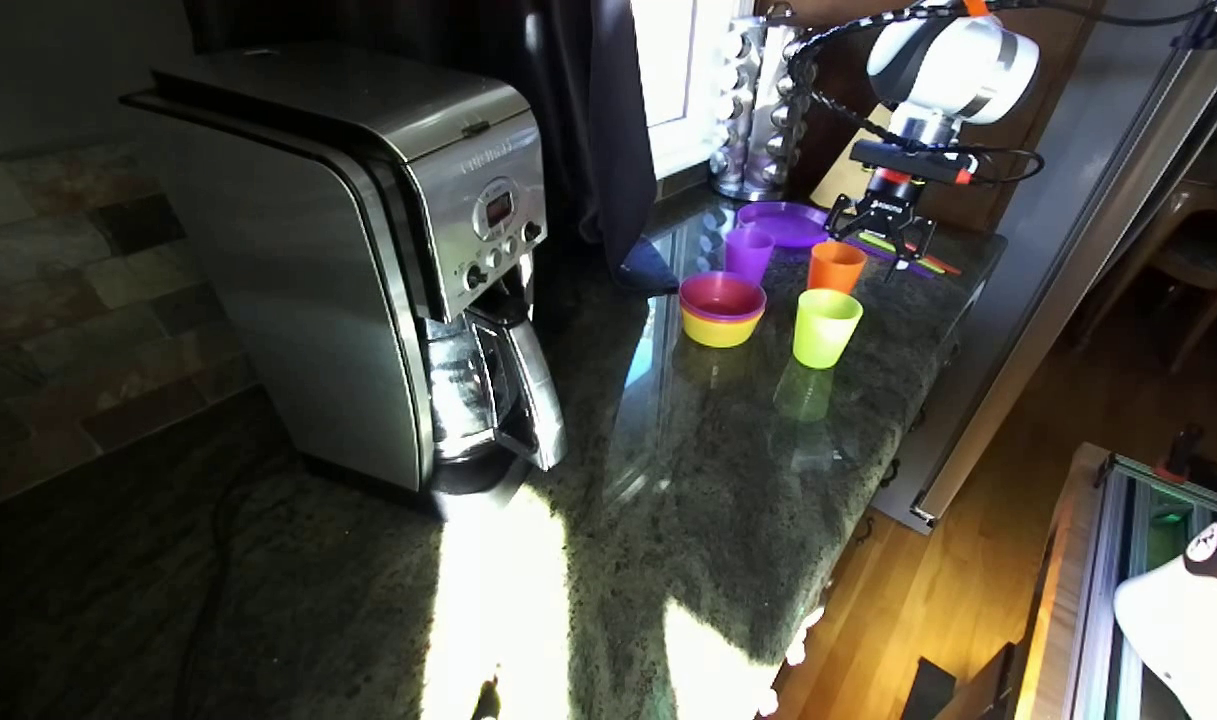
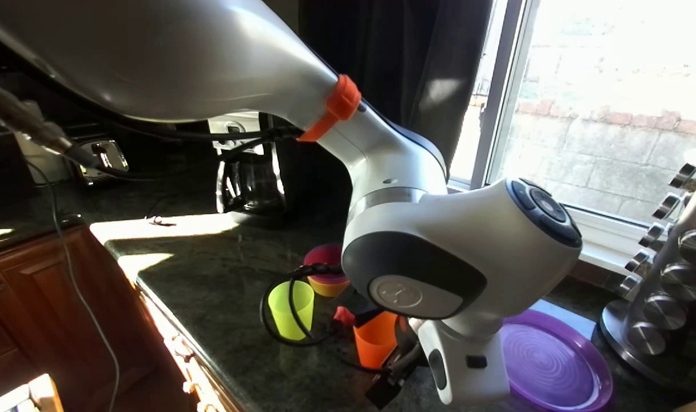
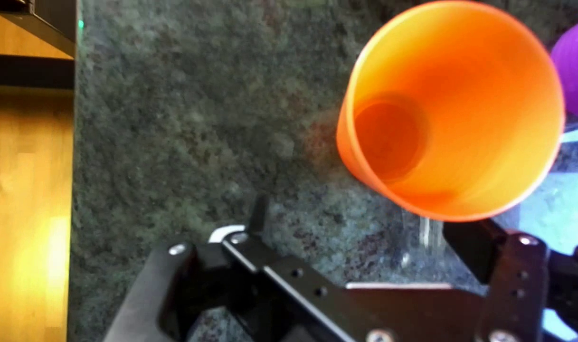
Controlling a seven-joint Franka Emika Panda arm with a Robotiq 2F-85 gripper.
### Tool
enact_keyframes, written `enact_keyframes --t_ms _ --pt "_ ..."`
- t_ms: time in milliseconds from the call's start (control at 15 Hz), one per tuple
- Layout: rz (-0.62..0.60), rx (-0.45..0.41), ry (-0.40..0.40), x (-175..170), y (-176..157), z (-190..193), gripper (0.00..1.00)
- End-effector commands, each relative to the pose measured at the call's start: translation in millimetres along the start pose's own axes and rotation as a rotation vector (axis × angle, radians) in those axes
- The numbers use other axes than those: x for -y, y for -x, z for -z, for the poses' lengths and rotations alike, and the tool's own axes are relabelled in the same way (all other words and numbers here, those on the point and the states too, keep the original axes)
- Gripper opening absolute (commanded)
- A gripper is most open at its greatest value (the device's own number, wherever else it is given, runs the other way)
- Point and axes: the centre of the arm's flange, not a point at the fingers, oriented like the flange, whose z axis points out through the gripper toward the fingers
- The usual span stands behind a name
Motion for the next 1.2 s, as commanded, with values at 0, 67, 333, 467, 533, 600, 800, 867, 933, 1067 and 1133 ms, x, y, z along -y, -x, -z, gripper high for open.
enact_keyframes --t_ms 0,67,333,467,533,600,800,867,933,1067,1133 --pt "0.037 0.142 0.004 -8 -11 -5 1.0" --pt "0.047 0.178 0.006 -7 -14 -8 1.0" --pt "0.079 0.285 -0.009 0 -19 -17 1.0" --pt "0.072 0.307 -0.028 10 -22 -23 1.0" --pt "0.065 0.318 -0.04 15 -24 -25 1.0" --pt "0.057 0.323 -0.05 20 -25 -27 1.0" --pt "0.065 0.362 -0.051 36 -25 -35 1.0" --pt "0.074 0.384 -0.029 40 -23 -39 1.0" --pt "0.09 0.416 -0.002 44 -21 -42 1.0" --pt "0.105 0.468 0.057 48 -16 -48 1.0" --pt "0.109 0.486 0.087 49 -16 -51 1.0"
